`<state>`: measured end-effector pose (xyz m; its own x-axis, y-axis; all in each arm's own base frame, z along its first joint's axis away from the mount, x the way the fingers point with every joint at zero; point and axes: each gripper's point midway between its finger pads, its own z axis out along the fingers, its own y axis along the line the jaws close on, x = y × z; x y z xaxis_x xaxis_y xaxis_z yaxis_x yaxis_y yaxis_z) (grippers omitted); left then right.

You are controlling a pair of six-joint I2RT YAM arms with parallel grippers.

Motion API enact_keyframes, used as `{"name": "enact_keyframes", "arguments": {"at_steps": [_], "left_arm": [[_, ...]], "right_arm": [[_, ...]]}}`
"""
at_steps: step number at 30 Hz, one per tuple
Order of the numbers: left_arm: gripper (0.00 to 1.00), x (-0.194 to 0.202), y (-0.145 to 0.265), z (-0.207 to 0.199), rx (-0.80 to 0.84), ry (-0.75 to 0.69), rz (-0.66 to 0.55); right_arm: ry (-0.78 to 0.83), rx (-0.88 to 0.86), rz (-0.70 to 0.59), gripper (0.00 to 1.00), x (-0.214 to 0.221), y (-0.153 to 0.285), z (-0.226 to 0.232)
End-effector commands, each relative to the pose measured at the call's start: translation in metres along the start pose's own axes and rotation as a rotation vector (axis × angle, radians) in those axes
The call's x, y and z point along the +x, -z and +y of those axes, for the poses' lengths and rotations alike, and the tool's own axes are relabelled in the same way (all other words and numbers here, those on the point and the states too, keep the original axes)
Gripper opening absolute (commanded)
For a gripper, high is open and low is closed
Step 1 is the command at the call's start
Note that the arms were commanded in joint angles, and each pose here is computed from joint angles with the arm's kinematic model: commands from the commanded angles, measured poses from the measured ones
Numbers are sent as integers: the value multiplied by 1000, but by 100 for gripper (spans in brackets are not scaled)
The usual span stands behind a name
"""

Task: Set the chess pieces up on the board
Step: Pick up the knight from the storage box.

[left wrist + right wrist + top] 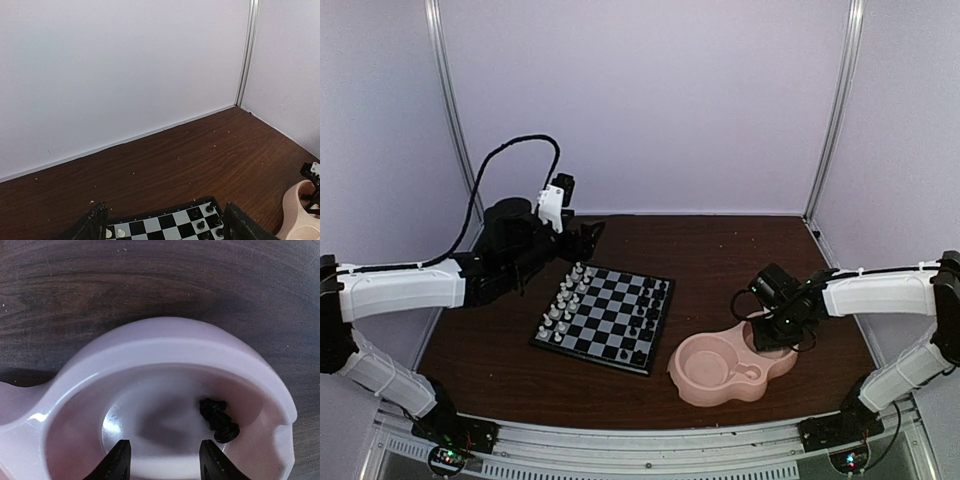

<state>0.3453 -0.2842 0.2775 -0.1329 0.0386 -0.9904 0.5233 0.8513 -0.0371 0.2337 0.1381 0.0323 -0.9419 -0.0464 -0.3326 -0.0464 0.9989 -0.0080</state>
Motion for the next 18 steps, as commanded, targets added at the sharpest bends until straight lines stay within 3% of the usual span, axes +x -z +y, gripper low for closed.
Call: {"name": "enact_keyframes", "arguments": {"at_steps": [1, 12, 18], "left_arm": [[80, -58, -14, 4, -40, -34, -178], [83, -81, -50, -3, -44, -71, -255], [83, -74, -57, -4, -30, -69, -256]], "right_arm": [[-55, 24, -90, 50, -18, 2, -5], [-94, 166, -33, 57, -26, -3, -27], [-121, 124, -54, 51, -25, 2, -25]]}}
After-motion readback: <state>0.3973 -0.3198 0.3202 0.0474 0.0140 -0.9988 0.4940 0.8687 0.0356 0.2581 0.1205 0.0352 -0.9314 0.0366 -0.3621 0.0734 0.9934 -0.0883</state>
